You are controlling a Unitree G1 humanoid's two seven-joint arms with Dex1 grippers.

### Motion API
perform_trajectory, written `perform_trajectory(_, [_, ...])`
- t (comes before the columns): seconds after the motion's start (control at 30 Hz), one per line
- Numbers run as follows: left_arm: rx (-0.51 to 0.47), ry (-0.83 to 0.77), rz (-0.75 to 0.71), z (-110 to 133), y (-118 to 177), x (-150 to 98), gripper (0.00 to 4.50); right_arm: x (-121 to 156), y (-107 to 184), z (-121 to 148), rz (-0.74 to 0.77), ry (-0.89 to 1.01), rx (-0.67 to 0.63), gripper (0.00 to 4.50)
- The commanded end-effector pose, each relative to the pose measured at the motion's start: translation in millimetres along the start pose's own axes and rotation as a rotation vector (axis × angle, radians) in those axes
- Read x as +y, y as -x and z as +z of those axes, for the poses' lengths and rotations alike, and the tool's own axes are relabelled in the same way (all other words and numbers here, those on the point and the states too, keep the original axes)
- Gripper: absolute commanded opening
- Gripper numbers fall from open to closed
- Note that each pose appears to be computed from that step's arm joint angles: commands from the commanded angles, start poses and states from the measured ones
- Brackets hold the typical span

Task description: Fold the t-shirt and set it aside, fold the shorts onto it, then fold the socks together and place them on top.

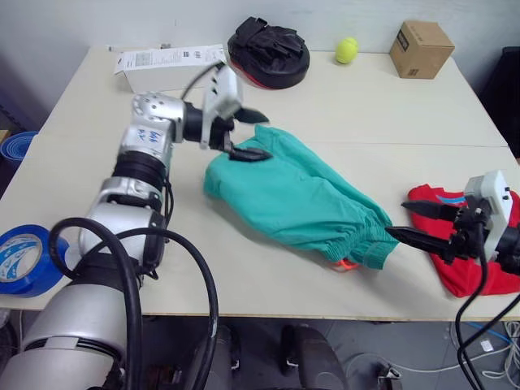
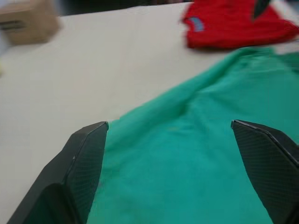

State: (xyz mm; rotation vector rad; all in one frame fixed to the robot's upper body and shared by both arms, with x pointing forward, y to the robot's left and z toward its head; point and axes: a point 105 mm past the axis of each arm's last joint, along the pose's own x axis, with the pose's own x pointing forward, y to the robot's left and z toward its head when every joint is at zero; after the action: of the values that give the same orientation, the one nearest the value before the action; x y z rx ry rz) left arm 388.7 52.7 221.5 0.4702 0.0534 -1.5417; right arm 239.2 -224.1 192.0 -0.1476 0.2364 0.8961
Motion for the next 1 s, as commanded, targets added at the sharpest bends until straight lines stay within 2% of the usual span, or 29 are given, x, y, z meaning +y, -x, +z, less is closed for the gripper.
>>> perform_trajectory(0.03, [0.085,-0.040,-0.012,-3,-21,0,2.96,21,-1,0,0.055,0.091,0.039,2.37])
perform_trajectory(0.17, [0.180,-0.081,-0.008,-23,-40,-3,1.62,24,-2,-4,0.030,0.103,0.035,0.87])
perform_trajectory(0.27, [0.218,-0.088,0.012,-32,-45,-2,0.74,26,0,-7,0.006,0.101,0.030,0.00])
perform_trajectory(0.33, [0.237,-0.091,0.032,-37,-44,-1,0.05,30,3,-11,-0.013,0.094,0.032,0.00])
perform_trajectory(0.53, [0.320,-0.105,0.034,-56,-43,-4,0.02,25,7,-34,-0.137,0.057,0.083,0.00])
perform_trajectory(0.73, [0.365,-0.115,0.067,-68,-54,-5,0.02,27,12,-47,-0.239,-0.044,0.053,0.00])
perform_trajectory(0.83, [0.367,-0.116,0.073,-70,-56,-5,0.00,30,13,-52,-0.291,-0.131,0.033,0.53])
perform_trajectory(1.0, [0.363,-0.112,0.089,-72,-57,-5,0.00,41,11,-62,-0.343,-0.333,-0.019,2.20])
